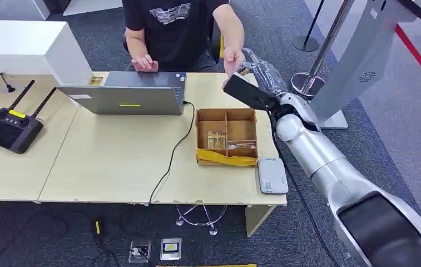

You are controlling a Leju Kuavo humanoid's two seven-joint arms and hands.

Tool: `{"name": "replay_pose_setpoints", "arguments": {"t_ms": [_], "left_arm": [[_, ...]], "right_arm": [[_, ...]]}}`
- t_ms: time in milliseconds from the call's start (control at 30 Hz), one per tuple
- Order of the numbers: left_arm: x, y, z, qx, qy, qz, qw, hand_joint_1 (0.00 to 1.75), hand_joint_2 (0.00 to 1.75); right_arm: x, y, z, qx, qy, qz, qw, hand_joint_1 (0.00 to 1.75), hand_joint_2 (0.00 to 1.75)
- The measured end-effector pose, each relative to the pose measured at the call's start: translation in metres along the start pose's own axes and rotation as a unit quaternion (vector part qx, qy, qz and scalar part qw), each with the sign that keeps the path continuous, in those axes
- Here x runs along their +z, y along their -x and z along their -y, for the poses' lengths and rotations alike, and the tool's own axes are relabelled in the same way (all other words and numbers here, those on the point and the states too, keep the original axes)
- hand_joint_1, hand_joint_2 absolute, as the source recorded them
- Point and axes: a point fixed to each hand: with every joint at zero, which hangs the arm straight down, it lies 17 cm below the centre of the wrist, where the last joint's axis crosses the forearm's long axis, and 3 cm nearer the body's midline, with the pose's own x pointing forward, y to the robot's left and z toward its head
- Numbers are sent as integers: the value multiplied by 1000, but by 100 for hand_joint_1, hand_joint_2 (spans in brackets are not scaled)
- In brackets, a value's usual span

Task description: Pass the card to the sensor for recognition and then transmit it.

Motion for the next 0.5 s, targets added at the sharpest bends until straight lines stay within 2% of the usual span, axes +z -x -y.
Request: {"name": "replay_pose_setpoints", "arguments": {"t_ms": [133,500], "left_arm": [[0,0,0,0,0,0,1000,0,0],[0,1,0,4,-1,-2,1000,0,0]], "right_arm": [[0,3,3,-4,12,-5,1000,0,0],[-3,0,18,42,35,2,999,0,0]]}}
